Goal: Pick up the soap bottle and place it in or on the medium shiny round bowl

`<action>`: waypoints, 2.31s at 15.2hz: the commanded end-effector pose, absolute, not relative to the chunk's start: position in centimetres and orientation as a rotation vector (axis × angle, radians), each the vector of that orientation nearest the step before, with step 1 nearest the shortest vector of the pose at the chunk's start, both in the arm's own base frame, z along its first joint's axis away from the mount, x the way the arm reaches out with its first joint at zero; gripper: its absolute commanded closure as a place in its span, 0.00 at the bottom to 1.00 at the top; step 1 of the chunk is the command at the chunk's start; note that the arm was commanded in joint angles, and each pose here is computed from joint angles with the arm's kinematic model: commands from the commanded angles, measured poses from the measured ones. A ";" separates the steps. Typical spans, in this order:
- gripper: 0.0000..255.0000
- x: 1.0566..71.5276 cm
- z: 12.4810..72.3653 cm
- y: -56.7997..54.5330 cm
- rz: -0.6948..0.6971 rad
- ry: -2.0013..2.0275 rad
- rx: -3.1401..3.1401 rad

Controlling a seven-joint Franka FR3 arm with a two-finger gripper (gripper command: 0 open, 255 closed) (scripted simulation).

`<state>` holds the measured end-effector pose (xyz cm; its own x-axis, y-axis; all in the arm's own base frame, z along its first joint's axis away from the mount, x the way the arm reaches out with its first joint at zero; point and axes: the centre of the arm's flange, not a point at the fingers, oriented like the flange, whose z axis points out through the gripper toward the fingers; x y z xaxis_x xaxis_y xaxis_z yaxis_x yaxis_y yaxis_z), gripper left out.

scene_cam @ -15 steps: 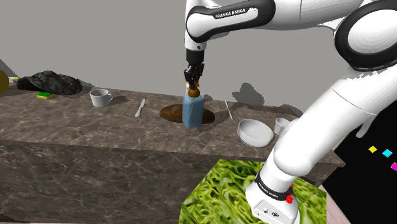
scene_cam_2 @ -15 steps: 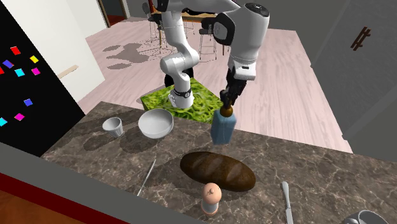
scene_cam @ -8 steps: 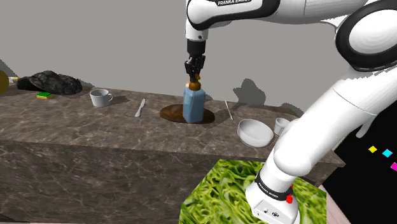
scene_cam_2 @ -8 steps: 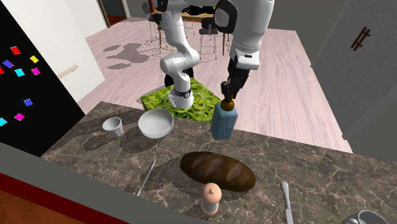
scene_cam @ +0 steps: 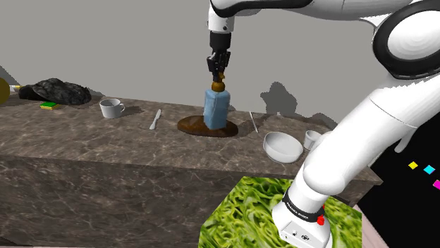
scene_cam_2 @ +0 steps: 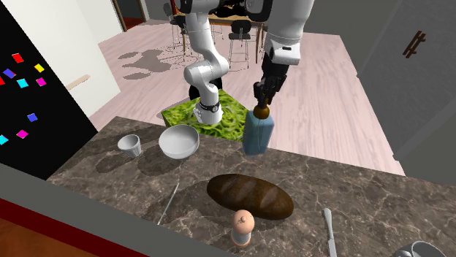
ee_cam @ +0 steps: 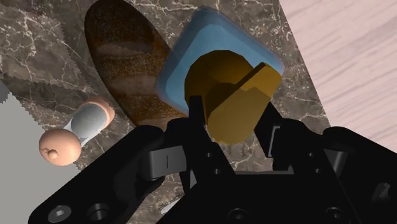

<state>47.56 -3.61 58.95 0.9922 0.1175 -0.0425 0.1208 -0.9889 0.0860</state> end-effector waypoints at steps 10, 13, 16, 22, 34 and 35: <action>1.00 36.7 63.0 -11.5 -0.056 0.183 3.047; 1.00 33.6 64.1 -13.8 -0.056 0.183 3.047; 1.00 30.5 65.1 -16.0 -0.056 0.183 3.047; 1.00 24.4 67.3 -20.5 -0.056 0.183 3.047; 1.00 16.6 67.9 -26.3 -0.056 0.183 3.047; 1.00 16.6 67.4 -26.3 -0.056 0.183 3.047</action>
<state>16.69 -26.36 67.93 0.9922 0.1173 -0.0425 0.1206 -0.9890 0.0856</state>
